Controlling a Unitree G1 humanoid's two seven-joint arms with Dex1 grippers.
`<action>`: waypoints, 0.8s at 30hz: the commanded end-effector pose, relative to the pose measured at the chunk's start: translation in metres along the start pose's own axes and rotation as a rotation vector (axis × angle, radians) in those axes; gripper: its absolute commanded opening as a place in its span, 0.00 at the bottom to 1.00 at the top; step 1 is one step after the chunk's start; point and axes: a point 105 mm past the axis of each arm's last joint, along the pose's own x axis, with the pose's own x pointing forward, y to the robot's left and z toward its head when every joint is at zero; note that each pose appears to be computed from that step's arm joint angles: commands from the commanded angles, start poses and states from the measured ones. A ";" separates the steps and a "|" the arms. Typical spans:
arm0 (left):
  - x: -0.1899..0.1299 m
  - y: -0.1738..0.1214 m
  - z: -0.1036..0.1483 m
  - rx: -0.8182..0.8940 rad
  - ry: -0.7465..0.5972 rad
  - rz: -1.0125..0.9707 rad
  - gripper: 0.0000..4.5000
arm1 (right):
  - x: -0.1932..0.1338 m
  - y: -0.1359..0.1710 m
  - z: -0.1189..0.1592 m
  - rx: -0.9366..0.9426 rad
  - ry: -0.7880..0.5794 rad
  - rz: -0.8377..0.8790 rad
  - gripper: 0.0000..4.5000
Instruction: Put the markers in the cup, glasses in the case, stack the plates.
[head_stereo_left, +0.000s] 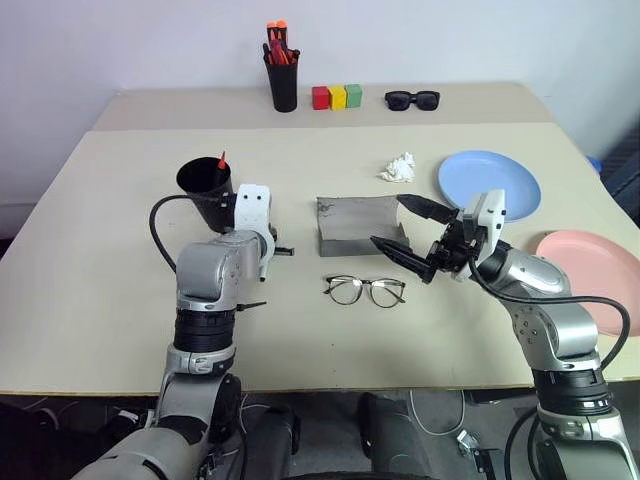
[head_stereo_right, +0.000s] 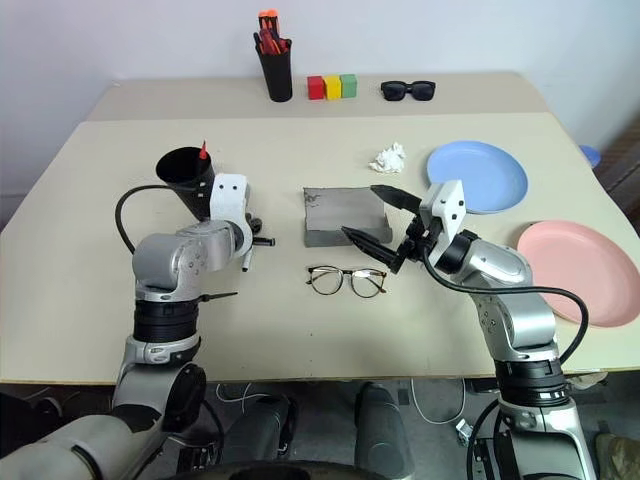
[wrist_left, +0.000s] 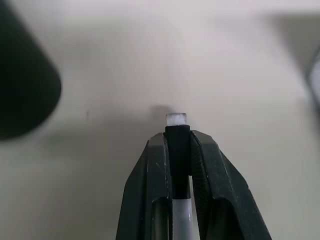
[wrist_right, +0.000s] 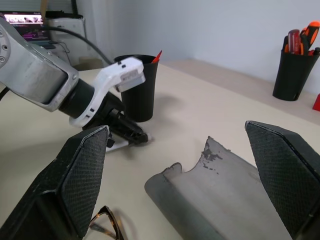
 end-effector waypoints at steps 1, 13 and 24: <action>-0.025 -0.041 0.052 -0.022 -0.332 -0.338 0.01 | 0.003 -0.001 0.012 -0.040 -0.042 0.001 1.00; -0.103 -0.010 0.153 0.113 -1.146 -0.424 0.01 | -0.005 0.005 0.022 0.128 -0.089 0.084 1.00; -0.119 0.083 0.143 0.278 -1.256 -0.301 0.01 | -0.002 0.001 0.023 0.110 -0.087 0.073 1.00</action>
